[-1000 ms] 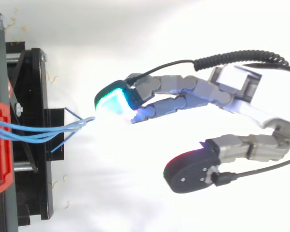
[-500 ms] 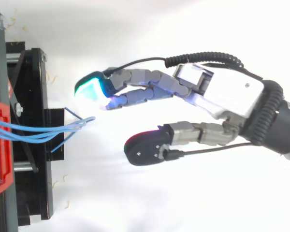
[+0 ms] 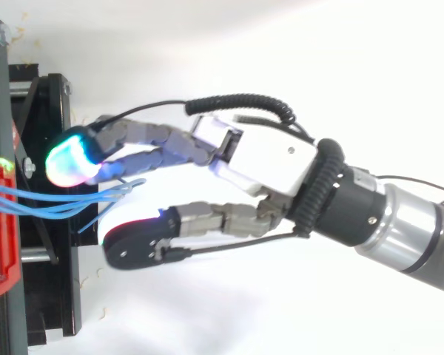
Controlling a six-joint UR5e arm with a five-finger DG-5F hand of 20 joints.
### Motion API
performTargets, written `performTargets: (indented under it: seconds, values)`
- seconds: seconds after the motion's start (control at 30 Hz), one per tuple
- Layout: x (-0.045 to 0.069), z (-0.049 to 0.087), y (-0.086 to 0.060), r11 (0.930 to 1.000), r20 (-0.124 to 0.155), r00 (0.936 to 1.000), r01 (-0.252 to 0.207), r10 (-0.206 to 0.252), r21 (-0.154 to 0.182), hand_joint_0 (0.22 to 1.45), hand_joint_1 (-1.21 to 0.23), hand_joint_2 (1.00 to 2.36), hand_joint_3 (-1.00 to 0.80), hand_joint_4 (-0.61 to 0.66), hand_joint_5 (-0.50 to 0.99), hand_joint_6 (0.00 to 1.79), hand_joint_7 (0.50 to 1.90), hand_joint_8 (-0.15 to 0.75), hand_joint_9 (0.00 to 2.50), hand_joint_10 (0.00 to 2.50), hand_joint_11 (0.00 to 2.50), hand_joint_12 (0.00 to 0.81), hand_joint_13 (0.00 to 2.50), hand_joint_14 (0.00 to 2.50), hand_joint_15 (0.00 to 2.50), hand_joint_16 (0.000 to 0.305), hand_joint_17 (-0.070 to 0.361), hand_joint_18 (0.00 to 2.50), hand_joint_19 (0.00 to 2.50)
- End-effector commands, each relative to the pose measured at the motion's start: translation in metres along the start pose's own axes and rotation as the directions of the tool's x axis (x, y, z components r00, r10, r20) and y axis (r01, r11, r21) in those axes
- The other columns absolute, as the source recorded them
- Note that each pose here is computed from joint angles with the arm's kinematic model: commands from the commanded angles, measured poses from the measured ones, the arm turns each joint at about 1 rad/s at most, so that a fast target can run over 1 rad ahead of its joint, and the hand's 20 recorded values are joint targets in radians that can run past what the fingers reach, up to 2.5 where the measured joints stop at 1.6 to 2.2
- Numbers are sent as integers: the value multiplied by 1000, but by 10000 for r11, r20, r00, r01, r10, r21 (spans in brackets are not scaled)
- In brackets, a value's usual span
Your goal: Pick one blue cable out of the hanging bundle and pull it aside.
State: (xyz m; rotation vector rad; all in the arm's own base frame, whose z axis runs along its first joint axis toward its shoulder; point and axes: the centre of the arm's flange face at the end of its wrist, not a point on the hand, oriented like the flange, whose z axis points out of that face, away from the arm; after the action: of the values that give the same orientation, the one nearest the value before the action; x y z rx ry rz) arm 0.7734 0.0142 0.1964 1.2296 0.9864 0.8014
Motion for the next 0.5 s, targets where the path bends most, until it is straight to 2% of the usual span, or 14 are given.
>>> performTargets:
  seconds: [0.0,0.17,0.47]
  values:
    - [15,7,4,9999,-116,9999,-65,63,-147,516,-536,1002,-456,287,-148,502,721,248,556,0,0,355,201,1,61,56,125,0,339]
    - [21,5,8,9998,-217,9997,-89,85,-189,517,-537,1002,-458,310,-124,503,792,246,574,0,0,355,222,2,75,56,126,0,359]
    - [16,7,6,9988,-189,9987,-482,480,-116,539,-553,1003,-440,338,-81,503,967,246,620,0,0,355,277,4,96,54,122,72,386]
